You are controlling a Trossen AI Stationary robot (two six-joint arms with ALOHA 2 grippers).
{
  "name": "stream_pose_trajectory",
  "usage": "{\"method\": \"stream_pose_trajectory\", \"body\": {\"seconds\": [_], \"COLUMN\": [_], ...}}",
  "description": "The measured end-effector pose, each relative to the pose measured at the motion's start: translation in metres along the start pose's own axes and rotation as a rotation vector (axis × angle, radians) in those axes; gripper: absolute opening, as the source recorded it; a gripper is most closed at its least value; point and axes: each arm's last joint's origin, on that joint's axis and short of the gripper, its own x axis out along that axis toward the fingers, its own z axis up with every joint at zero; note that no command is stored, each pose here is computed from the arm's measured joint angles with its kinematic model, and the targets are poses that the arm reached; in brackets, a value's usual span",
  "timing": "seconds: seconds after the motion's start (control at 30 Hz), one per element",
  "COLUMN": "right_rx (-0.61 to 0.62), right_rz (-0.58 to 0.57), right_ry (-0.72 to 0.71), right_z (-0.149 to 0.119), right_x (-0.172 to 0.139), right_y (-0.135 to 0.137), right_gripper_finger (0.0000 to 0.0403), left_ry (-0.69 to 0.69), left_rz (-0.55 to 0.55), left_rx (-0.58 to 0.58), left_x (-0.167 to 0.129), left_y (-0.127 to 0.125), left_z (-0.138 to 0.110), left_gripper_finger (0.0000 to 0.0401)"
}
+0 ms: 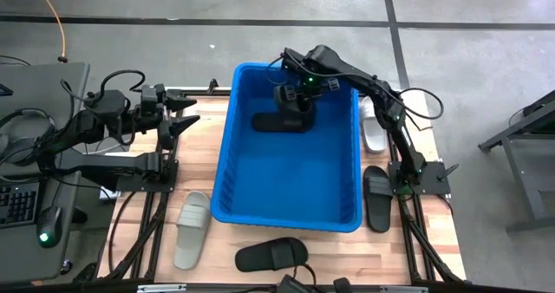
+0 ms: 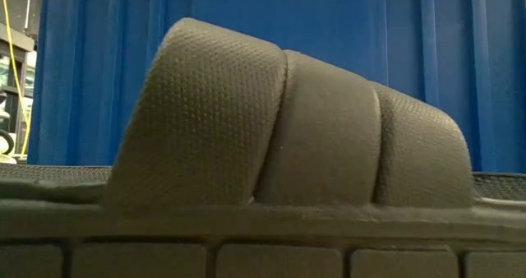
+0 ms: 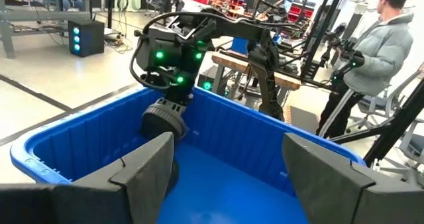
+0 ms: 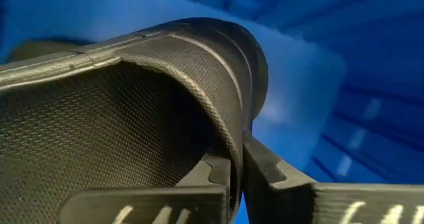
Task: Pick and place slides into bin
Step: Put the black slide into the blue container
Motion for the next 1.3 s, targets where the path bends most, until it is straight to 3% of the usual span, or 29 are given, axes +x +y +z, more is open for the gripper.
{"method": "stream_pose_trajectory", "body": {"seconds": [0.23, 0.4, 0.53, 0.67, 0.9, 1.0, 1.3], "right_rx": [-0.014, -0.016, -0.038, -0.054, -0.111, -0.111, -0.054], "right_rz": [0.063, 0.022, 0.027, 0.044, 0.035, 0.098, 0.308], "right_ry": [0.001, 0.165, 0.216, 0.153, 0.075, 0.084, 0.032], "right_z": [0.004, 0.002, 0.000, -0.001, -0.002, -0.001, 0.009], "right_x": [0.009, 0.042, 0.051, 0.046, 0.041, 0.041, 0.038], "right_y": [0.009, 0.014, 0.017, 0.026, 0.033, 0.037, 0.053], "right_gripper_finger": [0.0000, 0.0000, 0.0005, 0.0041, 0.0143, 0.0176, 0.0200], "left_ry": [0.006, 0.009, 0.032, 0.051, 0.060, 0.061, 0.062], "left_rz": [0.002, 0.003, 0.007, 0.005, 0.007, 0.007, 0.007], "left_rx": [0.001, 0.001, 0.004, 0.003, -0.003, -0.003, 0.008], "left_x": [0.000, 0.000, -0.001, -0.001, -0.001, -0.001, -0.001], "left_y": [0.000, 0.000, 0.001, 0.001, 0.001, 0.001, 0.001], "left_z": [-0.001, -0.001, -0.003, -0.005, -0.006, -0.006, -0.006], "left_gripper_finger": [0.0271, 0.0271, 0.0271, 0.0271, 0.0271, 0.0271, 0.0271]}}
